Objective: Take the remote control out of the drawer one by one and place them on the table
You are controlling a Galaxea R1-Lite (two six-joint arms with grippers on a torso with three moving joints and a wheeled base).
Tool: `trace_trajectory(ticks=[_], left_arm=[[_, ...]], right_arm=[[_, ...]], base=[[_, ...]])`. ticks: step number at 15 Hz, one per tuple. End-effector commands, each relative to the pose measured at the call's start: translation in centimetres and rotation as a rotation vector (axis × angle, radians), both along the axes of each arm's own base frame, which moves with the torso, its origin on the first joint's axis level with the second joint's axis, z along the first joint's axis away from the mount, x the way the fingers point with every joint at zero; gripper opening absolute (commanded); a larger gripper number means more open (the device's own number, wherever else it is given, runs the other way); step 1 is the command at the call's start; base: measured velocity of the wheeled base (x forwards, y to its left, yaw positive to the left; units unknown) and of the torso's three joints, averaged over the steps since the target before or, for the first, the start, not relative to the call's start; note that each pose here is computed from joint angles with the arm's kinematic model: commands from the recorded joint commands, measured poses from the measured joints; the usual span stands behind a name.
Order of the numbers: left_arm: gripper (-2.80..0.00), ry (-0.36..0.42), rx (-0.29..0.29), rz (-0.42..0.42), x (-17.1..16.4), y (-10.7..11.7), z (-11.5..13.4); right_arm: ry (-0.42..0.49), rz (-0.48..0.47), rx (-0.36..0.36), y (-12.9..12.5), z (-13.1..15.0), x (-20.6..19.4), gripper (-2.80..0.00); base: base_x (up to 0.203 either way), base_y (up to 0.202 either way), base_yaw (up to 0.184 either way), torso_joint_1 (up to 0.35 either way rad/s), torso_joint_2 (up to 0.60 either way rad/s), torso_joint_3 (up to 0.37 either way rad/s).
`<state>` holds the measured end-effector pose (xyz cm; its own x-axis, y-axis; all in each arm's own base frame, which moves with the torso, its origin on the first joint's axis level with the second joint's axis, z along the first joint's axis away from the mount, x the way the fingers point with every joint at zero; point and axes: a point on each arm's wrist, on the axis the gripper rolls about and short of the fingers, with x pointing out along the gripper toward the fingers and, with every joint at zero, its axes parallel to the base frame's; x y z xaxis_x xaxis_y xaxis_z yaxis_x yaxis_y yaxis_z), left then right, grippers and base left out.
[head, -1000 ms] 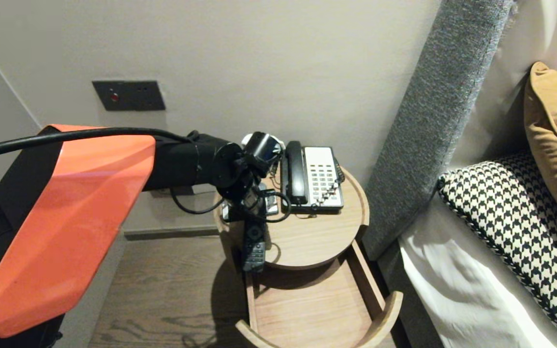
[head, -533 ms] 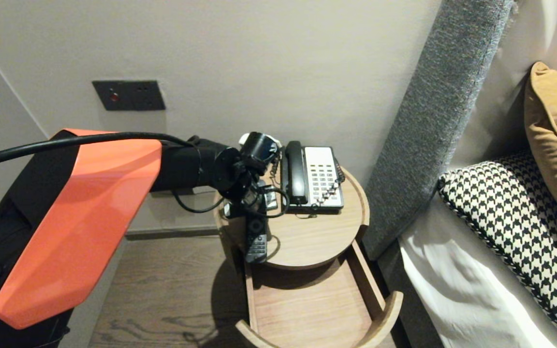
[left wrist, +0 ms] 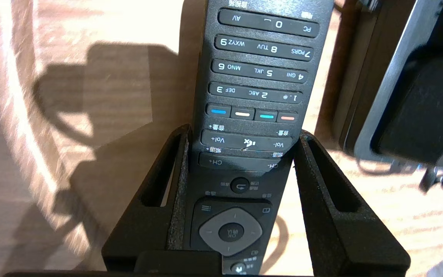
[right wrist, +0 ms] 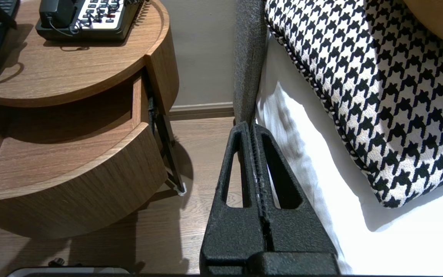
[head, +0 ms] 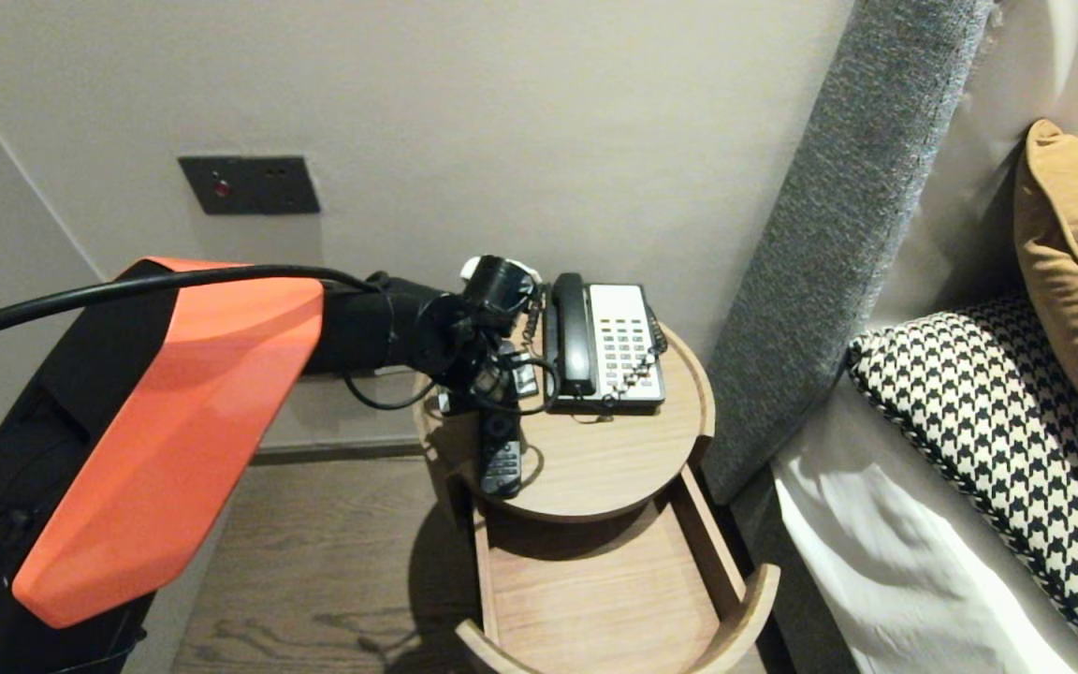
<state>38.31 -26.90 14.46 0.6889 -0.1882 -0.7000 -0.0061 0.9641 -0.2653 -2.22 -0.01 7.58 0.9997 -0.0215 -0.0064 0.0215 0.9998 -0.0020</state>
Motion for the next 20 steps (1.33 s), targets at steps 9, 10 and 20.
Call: trace_trajectory(ticks=[9,10,20], left_arm=[[-2.8,-0.015,0.005,0.029,1.1,0.0,-1.5],[-2.8,-0.018,0.003,0.029,1.2,0.0,-1.5],[-2.8,-0.019,0.044,0.019,1.2,-0.3,-2.4]], right_arm=[[0.001,0.0,0.0,0.0,0.0,0.0,-2.8],[0.001,0.0,-0.001,0.0,0.0,0.0,-2.8],[0.001,0.0,0.0,0.0,0.0,0.0,-2.8]], base=[[0.0,0.0,0.0,0.0,0.0,0.0],[0.0,0.0,0.0,0.0,0.0,0.0],[0.0,0.0,0.0,0.0,0.0,0.0]])
